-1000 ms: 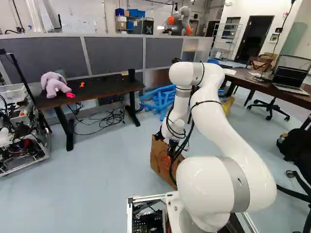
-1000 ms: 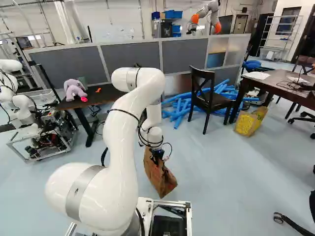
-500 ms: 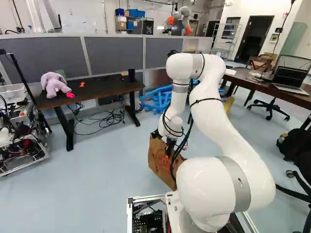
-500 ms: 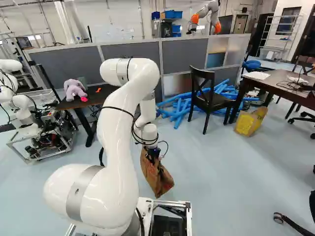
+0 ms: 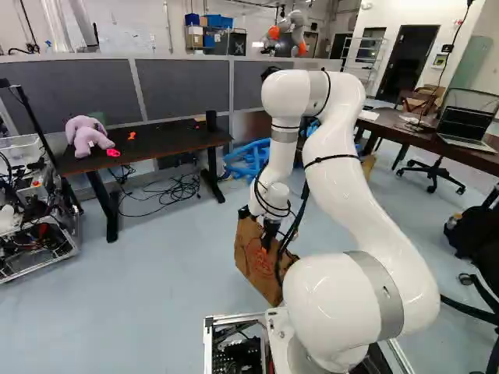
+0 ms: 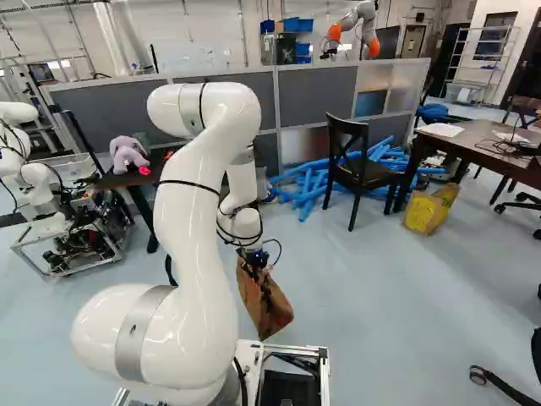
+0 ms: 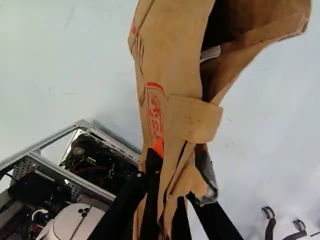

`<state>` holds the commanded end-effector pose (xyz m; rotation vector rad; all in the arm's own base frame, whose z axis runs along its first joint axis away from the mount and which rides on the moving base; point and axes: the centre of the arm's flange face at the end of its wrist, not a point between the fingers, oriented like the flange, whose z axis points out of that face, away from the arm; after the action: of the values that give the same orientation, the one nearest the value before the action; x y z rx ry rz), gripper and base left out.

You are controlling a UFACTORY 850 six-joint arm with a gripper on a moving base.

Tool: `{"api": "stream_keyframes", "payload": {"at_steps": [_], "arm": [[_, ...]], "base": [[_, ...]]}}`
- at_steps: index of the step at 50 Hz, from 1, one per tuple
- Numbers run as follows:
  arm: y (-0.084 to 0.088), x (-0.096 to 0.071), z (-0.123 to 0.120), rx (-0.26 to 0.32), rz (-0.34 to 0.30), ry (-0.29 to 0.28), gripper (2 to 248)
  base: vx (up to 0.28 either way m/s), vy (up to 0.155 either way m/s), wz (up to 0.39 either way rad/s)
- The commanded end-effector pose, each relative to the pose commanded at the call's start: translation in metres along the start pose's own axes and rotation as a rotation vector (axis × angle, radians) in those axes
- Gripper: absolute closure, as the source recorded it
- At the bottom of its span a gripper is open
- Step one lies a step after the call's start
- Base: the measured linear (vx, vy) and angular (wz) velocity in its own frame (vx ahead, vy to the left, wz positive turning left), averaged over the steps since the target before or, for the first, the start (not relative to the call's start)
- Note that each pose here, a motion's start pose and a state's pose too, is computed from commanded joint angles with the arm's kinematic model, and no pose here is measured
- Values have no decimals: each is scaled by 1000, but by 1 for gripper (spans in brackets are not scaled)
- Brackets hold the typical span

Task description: Pick up the bag on the ground and place it on the table

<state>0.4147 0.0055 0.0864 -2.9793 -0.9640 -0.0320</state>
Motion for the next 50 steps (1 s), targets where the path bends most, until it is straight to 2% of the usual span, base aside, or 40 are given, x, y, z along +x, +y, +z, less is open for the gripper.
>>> {"api": "stream_keyframes", "payload": {"at_steps": [18, 50], "arm": [[-18, -4, -24, 1, 41, -19, 229], [-31, -21, -73, 13, 165, -53, 229]], "base": [[0, 0, 0], [0, 0, 0]]}}
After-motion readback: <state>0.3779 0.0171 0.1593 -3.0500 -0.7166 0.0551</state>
